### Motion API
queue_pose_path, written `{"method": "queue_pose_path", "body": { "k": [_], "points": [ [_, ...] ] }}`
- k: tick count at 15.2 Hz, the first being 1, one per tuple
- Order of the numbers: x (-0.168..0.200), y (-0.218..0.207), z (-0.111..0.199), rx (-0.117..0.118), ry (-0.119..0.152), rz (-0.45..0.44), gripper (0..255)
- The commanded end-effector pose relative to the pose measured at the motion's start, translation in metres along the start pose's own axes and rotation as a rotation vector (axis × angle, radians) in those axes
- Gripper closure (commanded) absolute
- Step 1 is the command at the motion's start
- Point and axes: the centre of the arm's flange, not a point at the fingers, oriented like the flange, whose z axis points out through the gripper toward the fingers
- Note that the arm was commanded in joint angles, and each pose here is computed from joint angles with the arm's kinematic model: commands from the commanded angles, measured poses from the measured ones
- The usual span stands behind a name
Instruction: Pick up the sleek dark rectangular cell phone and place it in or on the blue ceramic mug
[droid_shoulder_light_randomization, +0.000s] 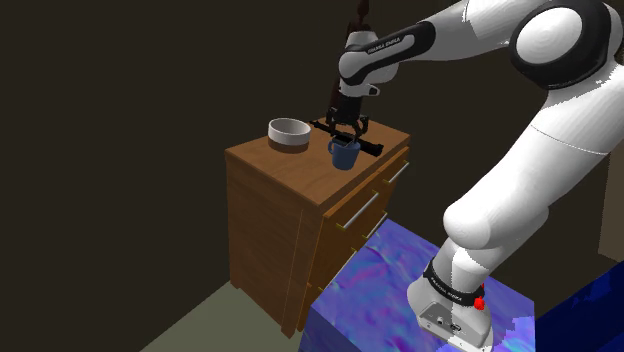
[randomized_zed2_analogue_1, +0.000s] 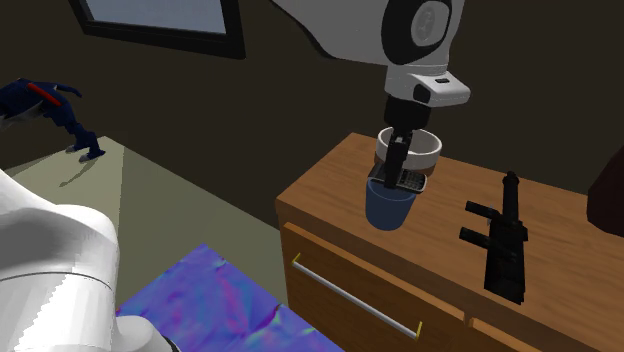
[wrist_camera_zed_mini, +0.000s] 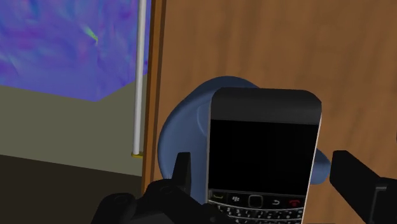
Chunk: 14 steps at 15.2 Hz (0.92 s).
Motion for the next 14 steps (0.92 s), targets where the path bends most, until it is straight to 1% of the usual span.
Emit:
{"method": "queue_pose_path", "body": {
  "k": [1,2,6,14],
  "points": [
    [0.000,0.000,0.000,0.000,0.000,0.000,0],
    [0.000,0.000,0.000,0.000,0.000,0.000,0],
    [0.000,0.000,-0.050,0.000,0.000,0.000,0],
    [0.000,0.000,-0.050,0.000,0.000,0.000,0]
  ]
}}
